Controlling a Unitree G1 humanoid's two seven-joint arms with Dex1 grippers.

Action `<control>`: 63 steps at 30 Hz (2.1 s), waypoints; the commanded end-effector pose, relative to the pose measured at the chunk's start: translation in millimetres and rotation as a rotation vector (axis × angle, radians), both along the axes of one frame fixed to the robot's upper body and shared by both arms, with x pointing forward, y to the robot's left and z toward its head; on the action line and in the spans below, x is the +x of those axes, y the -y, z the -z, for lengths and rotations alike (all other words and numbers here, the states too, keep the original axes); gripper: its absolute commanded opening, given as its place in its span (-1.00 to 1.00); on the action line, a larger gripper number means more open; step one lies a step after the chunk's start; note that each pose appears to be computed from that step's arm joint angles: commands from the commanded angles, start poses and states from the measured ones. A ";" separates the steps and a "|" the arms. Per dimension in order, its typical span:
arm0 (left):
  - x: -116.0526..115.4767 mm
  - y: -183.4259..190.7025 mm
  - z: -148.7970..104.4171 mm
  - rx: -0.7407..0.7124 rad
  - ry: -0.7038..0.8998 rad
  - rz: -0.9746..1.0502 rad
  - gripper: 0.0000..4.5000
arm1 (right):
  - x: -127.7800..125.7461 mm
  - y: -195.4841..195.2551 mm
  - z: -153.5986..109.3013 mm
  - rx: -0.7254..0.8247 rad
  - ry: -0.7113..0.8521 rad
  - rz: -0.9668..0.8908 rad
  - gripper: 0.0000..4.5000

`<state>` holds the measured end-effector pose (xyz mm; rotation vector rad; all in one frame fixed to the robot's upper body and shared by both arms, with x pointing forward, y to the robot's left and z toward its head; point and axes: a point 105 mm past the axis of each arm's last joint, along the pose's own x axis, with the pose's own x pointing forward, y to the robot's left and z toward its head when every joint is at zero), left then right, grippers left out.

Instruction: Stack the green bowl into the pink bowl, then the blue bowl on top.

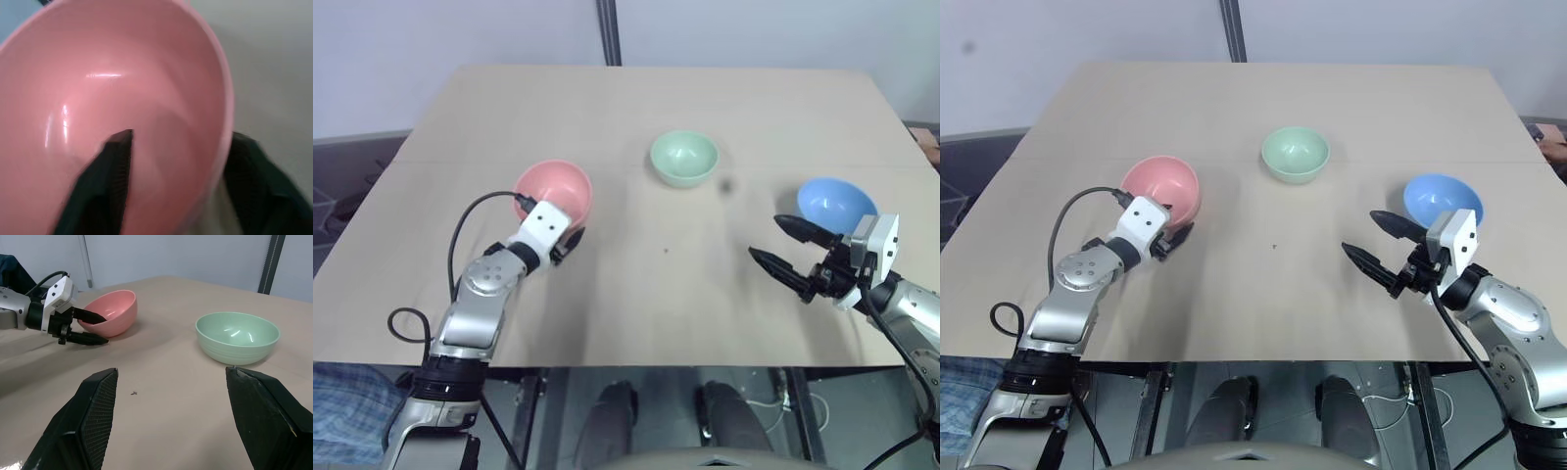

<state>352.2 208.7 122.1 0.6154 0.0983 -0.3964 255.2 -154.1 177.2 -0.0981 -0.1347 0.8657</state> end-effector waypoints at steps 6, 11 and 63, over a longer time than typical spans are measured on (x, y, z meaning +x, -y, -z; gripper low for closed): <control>4.8 -2.2 -8.6 0.005 0.033 -0.007 -0.98 | -2.2 2.6 -10.3 0.002 0.055 0.006 0.63; 6.3 -2.3 -8.8 0.022 0.030 0.011 -0.98 | -4.1 5.0 -9.5 0.000 0.053 0.005 0.63; -56.6 122.5 -62.0 0.107 0.013 1.075 0.98 | -1.3 12.9 -7.9 -0.029 0.041 -0.009 0.63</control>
